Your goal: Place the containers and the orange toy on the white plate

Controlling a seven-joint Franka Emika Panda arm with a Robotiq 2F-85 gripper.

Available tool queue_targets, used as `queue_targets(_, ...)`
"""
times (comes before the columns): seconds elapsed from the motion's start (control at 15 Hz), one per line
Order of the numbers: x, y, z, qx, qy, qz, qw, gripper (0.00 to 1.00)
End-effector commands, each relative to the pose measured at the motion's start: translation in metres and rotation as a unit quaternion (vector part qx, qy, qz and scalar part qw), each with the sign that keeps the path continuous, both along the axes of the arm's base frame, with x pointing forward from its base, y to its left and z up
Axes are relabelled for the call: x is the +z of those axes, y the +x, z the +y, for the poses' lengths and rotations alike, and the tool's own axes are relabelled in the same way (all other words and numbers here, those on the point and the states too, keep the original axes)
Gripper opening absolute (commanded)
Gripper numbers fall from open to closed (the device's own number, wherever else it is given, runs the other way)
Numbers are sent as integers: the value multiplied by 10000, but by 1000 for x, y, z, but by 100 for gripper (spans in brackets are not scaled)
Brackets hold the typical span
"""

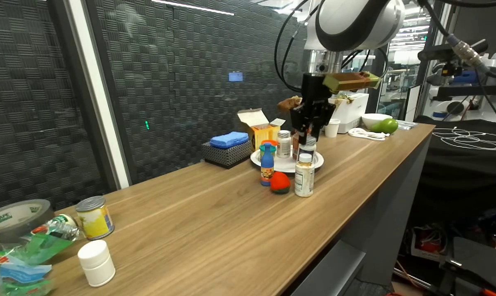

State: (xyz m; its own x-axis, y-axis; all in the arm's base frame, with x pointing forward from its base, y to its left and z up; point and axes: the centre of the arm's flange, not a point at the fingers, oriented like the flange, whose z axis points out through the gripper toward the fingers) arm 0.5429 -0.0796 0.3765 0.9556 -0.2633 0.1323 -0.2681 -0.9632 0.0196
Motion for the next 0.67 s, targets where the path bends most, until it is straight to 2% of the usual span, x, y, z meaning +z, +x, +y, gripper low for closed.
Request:
queue_targets(0.0,-4,9,-4,123,38,-115,9999,19)
queue_targets(0.53,-9,15,-6,253,-24,-32,9997,19)
queue_targets(0.6,-7,14,-5,283,-23,-28,9996,69)
